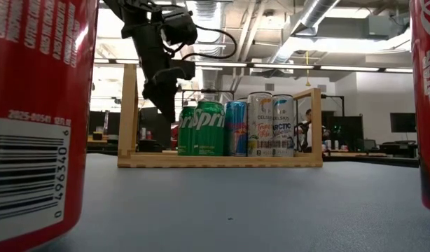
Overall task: Place canned beverage on shelf
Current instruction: Adjust the green soda can
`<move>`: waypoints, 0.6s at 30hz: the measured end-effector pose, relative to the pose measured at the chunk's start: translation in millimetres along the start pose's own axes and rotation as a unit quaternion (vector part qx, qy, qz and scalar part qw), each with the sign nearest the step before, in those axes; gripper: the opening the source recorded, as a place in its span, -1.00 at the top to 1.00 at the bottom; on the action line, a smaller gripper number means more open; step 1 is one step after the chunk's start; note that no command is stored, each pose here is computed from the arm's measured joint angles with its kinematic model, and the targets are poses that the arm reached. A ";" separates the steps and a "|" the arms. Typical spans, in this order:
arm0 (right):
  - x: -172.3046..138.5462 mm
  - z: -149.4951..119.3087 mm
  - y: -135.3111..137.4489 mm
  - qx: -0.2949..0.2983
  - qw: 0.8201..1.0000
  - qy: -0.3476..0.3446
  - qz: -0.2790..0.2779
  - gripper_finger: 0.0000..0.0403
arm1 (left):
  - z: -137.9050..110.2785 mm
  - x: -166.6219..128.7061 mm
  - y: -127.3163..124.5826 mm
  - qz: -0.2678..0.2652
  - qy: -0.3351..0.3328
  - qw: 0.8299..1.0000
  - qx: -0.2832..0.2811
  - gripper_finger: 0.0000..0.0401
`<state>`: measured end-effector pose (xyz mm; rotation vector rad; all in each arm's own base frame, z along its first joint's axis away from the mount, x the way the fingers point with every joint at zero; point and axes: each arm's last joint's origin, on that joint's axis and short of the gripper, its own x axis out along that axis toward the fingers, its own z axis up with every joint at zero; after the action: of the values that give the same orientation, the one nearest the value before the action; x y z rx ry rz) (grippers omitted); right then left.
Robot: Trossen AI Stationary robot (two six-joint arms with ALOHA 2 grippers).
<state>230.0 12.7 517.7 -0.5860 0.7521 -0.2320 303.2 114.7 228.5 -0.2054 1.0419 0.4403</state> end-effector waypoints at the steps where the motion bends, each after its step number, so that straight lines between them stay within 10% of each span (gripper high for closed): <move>1: 0.0 0.0 0.0 -0.001 1.000 0.000 0.000 1.00 | -1.1 2.4 -0.1 -0.001 -0.005 1.000 -0.001 1.00; 18: 0.0 0.0 0.0 -0.006 1.000 0.000 0.000 1.00 | -5.3 14.1 0.0 -0.029 -0.024 0.999 -0.027 1.00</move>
<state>229.9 12.7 517.7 -0.5973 0.7543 -0.2272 305.0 116.3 213.6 -0.2713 0.9756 0.4193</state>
